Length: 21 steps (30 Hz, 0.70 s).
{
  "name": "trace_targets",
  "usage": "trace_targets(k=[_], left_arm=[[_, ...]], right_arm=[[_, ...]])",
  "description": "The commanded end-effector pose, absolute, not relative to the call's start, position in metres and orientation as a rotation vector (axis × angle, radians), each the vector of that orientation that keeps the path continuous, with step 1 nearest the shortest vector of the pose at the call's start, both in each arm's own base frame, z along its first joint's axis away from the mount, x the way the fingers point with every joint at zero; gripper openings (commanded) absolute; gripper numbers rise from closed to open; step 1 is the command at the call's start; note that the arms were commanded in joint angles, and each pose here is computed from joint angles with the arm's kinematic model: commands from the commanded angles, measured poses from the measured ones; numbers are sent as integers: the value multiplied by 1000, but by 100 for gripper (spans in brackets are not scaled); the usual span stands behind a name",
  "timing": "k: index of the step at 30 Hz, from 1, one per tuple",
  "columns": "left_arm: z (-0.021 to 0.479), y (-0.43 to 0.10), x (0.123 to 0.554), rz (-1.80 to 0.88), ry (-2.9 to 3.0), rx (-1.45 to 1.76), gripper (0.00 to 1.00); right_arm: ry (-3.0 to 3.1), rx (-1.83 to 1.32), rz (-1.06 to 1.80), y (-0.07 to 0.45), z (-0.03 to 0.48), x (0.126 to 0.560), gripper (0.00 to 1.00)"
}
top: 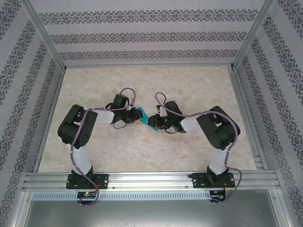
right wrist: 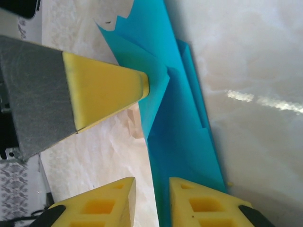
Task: Fold a paper plane with a square sheet of paper (pick it up from the middle)
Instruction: Fold the wing for the fifth time at the center of the table.
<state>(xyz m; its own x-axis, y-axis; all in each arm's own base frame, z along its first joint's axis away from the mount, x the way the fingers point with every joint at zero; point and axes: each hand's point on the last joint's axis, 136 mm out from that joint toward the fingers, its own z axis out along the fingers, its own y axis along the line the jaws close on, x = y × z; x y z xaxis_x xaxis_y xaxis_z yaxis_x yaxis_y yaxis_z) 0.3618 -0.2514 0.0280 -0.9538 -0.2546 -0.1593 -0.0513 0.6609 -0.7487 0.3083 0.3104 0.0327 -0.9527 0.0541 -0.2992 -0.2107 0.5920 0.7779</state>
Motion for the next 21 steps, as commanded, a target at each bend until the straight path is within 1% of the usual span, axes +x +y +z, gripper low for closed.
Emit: trace_targets(k=[1,8,16,21], left_arm=[[10,-248,360,-1098,2686,-307,25],[6,-246,359,-1085,2707,-329,24],[2,-246,359,-1072,2728,-346,24],[2,-245,358,-1067,2739,-350,24]], right_arm=[[2502,-350,1159,305,37,311,26],[2472,-593,1076,308,39,307,28],[2420,-766,1036,317,40,299,33],[2391,-838,965,319,34,298,31]])
